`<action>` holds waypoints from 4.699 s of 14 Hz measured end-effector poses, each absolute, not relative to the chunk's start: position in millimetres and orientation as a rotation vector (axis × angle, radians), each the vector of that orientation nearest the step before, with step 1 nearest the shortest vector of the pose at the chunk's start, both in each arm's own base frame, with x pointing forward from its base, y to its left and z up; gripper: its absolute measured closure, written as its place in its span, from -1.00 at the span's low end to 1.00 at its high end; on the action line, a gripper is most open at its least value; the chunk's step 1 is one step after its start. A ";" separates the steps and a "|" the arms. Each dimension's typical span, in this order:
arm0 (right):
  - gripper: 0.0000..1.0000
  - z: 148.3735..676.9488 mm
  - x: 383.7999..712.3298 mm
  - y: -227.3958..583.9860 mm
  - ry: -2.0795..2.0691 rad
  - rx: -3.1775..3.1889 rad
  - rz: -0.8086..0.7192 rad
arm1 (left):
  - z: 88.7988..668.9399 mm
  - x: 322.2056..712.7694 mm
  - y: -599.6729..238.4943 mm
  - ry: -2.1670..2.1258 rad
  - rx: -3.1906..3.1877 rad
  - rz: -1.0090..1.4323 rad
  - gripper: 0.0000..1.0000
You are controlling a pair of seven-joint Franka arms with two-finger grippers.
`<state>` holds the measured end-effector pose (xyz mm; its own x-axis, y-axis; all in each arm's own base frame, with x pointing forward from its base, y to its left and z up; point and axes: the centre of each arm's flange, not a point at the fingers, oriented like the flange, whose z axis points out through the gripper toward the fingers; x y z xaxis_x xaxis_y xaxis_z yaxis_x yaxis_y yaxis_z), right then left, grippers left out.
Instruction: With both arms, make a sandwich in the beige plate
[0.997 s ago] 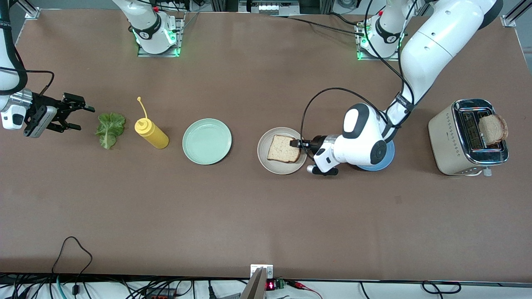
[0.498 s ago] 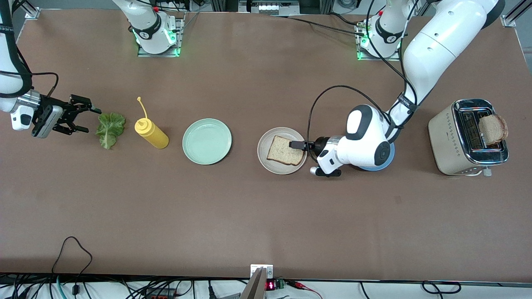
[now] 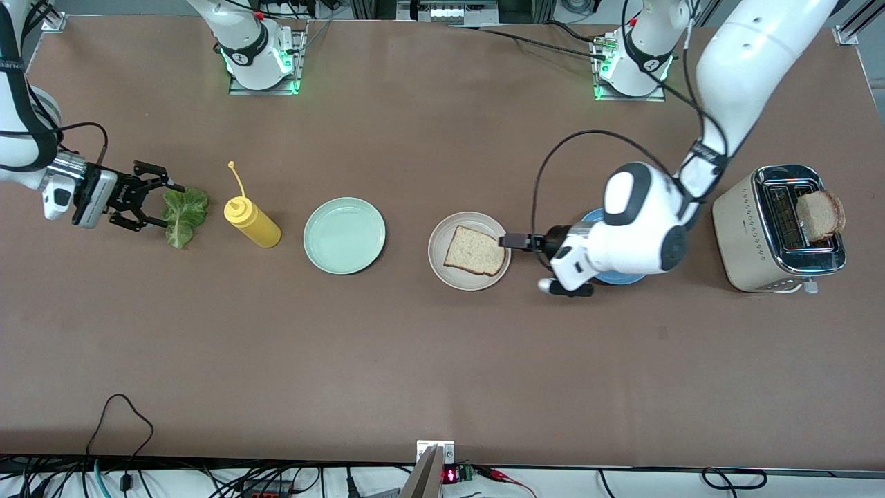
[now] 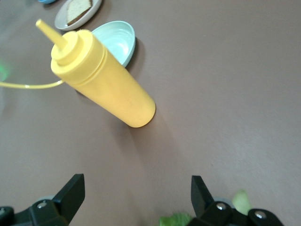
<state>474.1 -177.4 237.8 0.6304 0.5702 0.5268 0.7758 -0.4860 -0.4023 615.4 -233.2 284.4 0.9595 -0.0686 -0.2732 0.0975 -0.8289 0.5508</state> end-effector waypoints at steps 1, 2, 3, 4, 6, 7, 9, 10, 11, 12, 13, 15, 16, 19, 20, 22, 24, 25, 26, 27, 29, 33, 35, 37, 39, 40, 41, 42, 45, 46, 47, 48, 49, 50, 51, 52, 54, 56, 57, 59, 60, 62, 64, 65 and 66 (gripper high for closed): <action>-1.00 229.1 472.3 -176.3 -1.070 -2.206 -0.453 | 292.5 620.1 -210.6 0.014 2.556 -0.371 -1.00; -1.00 222.8 471.5 -175.5 -1.085 -2.189 -0.471 | 297.9 623.6 -187.6 -0.001 2.604 -0.368 -1.00; -1.00 218.3 471.2 -175.0 -1.099 -2.175 -0.486 | 301.5 626.0 -165.8 -0.019 2.657 -0.369 -1.00; -1.00 215.3 471.3 -174.2 -1.117 -2.160 -0.510 | 303.2 628.2 -146.2 -0.037 2.708 -0.369 -1.00; -1.00 206.9 472.2 -171.1 -1.150 -2.117 -0.590 | 304.3 632.4 -113.5 -0.052 2.780 -0.368 -1.00; -1.00 199.6 471.9 -169.3 -1.161 -2.094 -0.632 | 306.8 635.1 -100.6 -0.059 2.807 -0.369 -1.00; -1.00 183.9 470.7 -163.4 -1.171 -2.043 -0.704 | 322.3 645.2 -75.2 -0.088 2.883 -0.351 -1.00; -1.00 177.6 469.8 -159.2 -1.169 -2.013 -0.731 | 334.2 652.3 -65.1 -0.099 2.919 -0.325 -1.00; -1.00 173.1 469.3 -154.9 -1.165 -1.983 -0.759 | 346.7 659.3 -58.1 -0.106 2.948 -0.289 -1.00; -1.00 169.2 469.0 -150.8 -1.162 -1.954 -0.789 | 358.4 665.6 -53.6 -0.111 2.970 -0.251 -1.00; -1.00 165.8 468.8 -148.2 -1.160 -1.935 -0.814 | 368.0 670.6 -49.7 -0.114 2.987 -0.219 -1.00; -1.00 159.9 468.9 -144.0 -1.150 -1.910 -0.850 | 381.5 676.2 -39.7 -0.099 3.011 -0.183 -1.00; -1.00 158.4 472.1 -136.7 -1.142 -1.880 -0.888 | 392.2 676.8 -32.2 -0.082 3.037 -0.191 -1.00; -1.00 151.6 476.9 -122.2 -1.112 -1.838 -0.931 | 430.6 679.3 -25.9 -0.021 3.154 -0.201 -1.00; -1.00 148.3 478.1 -119.7 -1.106 -1.832 -0.934 | 452.6 679.0 -27.1 0.012 3.166 -0.176 -1.00; -1.00 141.5 477.9 -117.1 -1.096 -1.828 -0.929 | 497.9 673.1 -23.8 0.065 3.152 -0.088 -1.00; -1.00 136.0 478.0 -114.1 -1.082 -1.825 -0.932 | 544.4 659.4 -9.9 0.108 3.159 0.003 -1.00; -1.00 133.9 479.0 -111.3 -1.075 -1.822 -0.940 | 563.0 649.1 -1.2 0.107 3.168 0.016 -1.00; -1.00 132.0 479.9 -107.7 -1.073 -1.818 -0.943 | 576.1 637.4 6.4 0.079 3.176 0.010 -1.00; -1.00 129.5 481.0 -103.6 -1.074 -1.813 -0.942 | 582.8 625.6 11.9 0.054 3.182 -0.007 -1.00; -1.00 126.3 483.2 -96.3 -1.073 -1.804 -0.945 | 579.6 611.0 17.9 0.046 3.186 -0.047 -1.00; -1.00 124.4 488.0 -82.0 -1.065 -1.793 -0.954 | 572.7 597.3 14.2 0.091 3.186 -0.078 -1.00; -1.00 121.3 487.7 -80.1 -1.061 -1.792 -0.949 | 578.0 590.0 8.4 0.102 3.187 -0.070 -1.00; -1.00 118.8 486.8 -79.8 -1.060 -1.791 -0.948 | 580.6 583.5 7.1 0.106 3.189 -0.069 -1.00; -1.00 117.2 486.1 -79.2 -1.072 -1.784 -0.954 | 575.2 576.5 6.4 0.106 3.190 -0.094 -1.00; -1.00 116.4 485.6 -78.8 -1.073 -1.779 -0.955 | 571.1 573.9 5.9 0.104 3.191 -0.109 -1.00; -1.00 115.9 485.2 -78.0 -1.074 -1.773 -0.956 | 568.5 572.4 5.1 0.102 3.191 -0.114 -1.00; -1.00 115.8 485.0 -77.3 -1.073 -1.768 -0.957 | 567.4 571.7 4.2 0.099 3.191 -0.115 -1.00; -1.00 116.5 485.0 -73.7 -1.073 -1.752 -0.957 | 569.0 571.3 2.0 0.094 3.192 -0.104 -1.00; -1.00 116.6 485.2 -71.8 -1.076 -1.748 -0.955 | 569.6 571.2 0.8 0.091 3.192 -0.101 -1.00; -1.00 116.5 485.5 -70.1 -1.078 -1.746 -0.953 | 570.2 571.1 -0.6 0.087 3.193 -0.098 -1.00; -1.00 116.4 485.6 -69.1 -1.080 -1.744 -0.951 | 570.7 571.0 -2.3 0.083 3.192 -0.095 -1.00; -1.00 116.0 485.4 -68.4 -1.080 -1.743 -0.950 | 571.1 571.0 -4.3 0.078 3.190 -0.093 -1.00; -1.00 115.0 485.1 -67.5 -1.080 -1.742 -0.947 | 571.3 570.9 -6.4 0.075 3.188 -0.092 -1.00; -1.00 113.5 484.8 -65.6 -1.079 -1.740 -0.943 | 571.4 571.1 -10.0 0.066 3.186 -0.087 -1.00; -1.00 111.8 484.6 -63.1 -1.076 -1.738 -0.941 | 571.5 571.5 -14.8 0.056 3.184 -0.080 -1.00; -0.89 109.7 485.2 -58.6 -1.066 -1.736 -0.946 | 571.7 572.0 -16.8 0.052 3.183 -0.072 -1.00; -0.77 109.9 486.2 -55.1 -1.066 -1.734 -0.948 | 572.0 572.4 -10.5 0.070 3.183 -0.067 -1.00; -0.51 110.2 487.1 -53.8 -1.064 -1.734 -0.952 | 572.1 572.6 -8.4 0.076 3.183 -0.066 -1.00; -0.34 110.8 488.9 -52.0 -1.064 -1.734 -0.956 | 572.2 572.7 -8.6 0.075 3.183 -0.064 -1.00; -0.28 111.0 489.3 -51.2 -1.066 -1.733 -0.956 | 572.2 572.7 -9.3 0.073 3.183 -0.064 -1.00; -0.19 111.2 489.7 -50.7 -1.067 -1.732 -0.956 | 572.2 572.7 -9.4 0.073 3.183 -0.063 -1.00; -0.19 111.4 490.0 -50.7 -1.068 -1.732 -0.957 | 572.4 572.7 -3.9 0.089 3.183 -0.063 -1.00; -0.19 111.6 490.5 -50.9 -1.069 -1.733 -0.958 | 572.6 572.6 -0.4 0.099 3.183 -0.063 -1.00; -0.19 112.2 491.6 -51.3 -1.071 -1.736 -0.959 | 572.7 572.6 2.9 0.108 3.183 -0.063 -1.00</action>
